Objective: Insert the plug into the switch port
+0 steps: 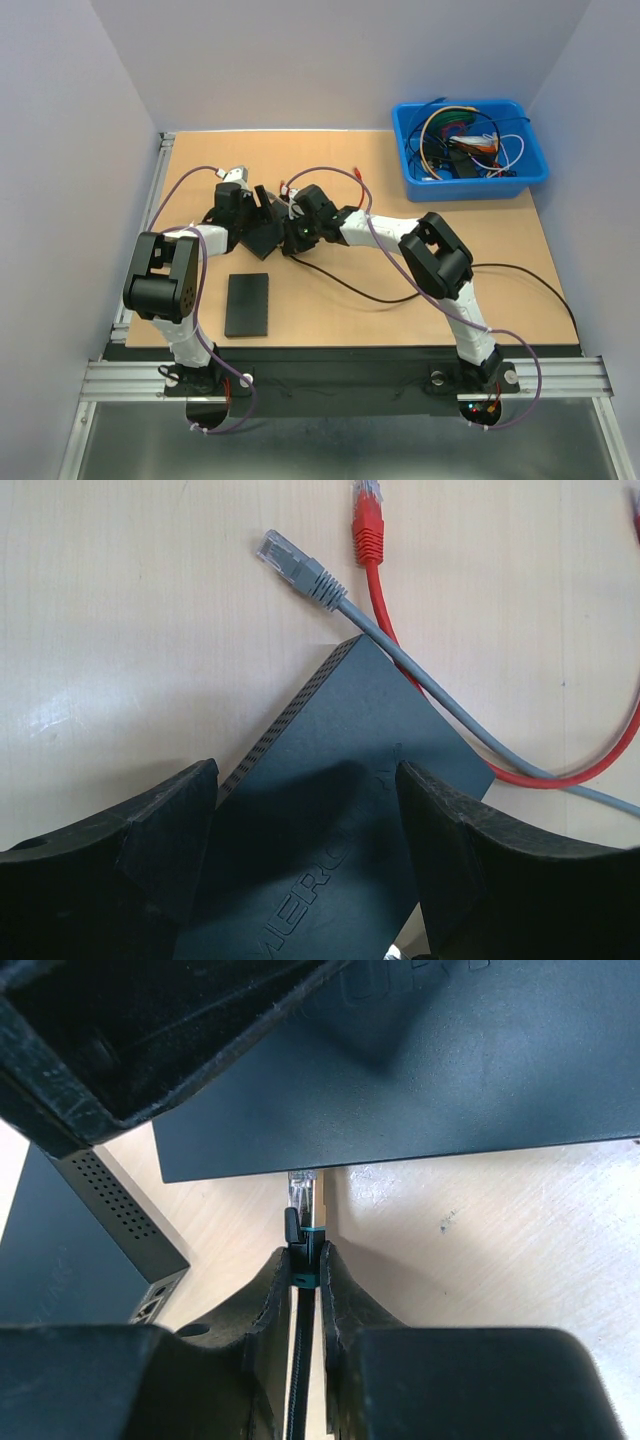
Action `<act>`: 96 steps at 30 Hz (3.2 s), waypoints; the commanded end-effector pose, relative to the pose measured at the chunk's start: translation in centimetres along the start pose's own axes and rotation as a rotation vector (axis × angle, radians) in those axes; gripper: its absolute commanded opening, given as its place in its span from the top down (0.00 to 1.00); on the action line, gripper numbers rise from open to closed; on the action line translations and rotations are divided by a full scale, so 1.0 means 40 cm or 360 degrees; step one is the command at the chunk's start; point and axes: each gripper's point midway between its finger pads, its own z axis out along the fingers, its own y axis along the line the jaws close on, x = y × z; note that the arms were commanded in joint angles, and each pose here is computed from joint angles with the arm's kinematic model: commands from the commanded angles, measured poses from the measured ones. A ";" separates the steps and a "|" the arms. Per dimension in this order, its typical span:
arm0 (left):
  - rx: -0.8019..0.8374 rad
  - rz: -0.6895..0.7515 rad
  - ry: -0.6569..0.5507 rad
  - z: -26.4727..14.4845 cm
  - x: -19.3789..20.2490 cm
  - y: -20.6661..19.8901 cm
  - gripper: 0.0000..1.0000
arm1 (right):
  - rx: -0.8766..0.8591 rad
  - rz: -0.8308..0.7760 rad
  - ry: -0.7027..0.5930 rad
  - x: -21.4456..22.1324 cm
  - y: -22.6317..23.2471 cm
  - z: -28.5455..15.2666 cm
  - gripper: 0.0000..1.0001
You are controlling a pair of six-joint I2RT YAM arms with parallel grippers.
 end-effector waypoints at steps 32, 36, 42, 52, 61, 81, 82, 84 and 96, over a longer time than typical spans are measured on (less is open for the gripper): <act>0.0064 -0.0005 0.0230 0.004 0.084 -0.043 0.18 | -0.0221 0.0016 -0.0535 -0.235 0.077 -0.060 1.00; 0.0066 -0.0006 0.0263 0.013 0.091 -0.045 0.18 | -0.0261 0.0041 -0.0541 -0.221 0.064 -0.047 1.00; 0.0081 0.0001 0.0310 0.018 0.110 -0.050 0.18 | -0.0317 0.0062 -0.0586 -0.219 0.050 -0.055 0.99; 0.0113 -0.0034 0.0422 0.020 0.162 -0.063 0.18 | -0.0331 0.0097 -0.0655 -0.223 0.025 -0.067 1.00; 0.0185 -0.0062 0.0521 0.015 0.222 -0.092 0.18 | -0.0334 0.0128 -0.0697 -0.220 0.017 -0.064 1.00; 0.0267 -0.0109 0.0677 -0.037 0.367 -0.154 0.18 | -0.0152 0.0251 -0.1143 -0.266 -0.039 -0.187 1.00; 0.0276 -0.0109 0.0686 -0.041 0.376 -0.161 0.18 | -0.0158 0.0256 -0.1160 -0.267 -0.037 -0.195 1.00; 0.0297 -0.0098 0.0710 -0.054 0.400 -0.180 0.18 | -0.0144 0.0260 -0.1155 -0.248 -0.044 -0.201 0.99; 0.0344 0.0052 0.0725 -0.053 0.447 -0.224 0.22 | -0.0309 0.0045 -0.1054 -0.225 0.021 -0.230 1.00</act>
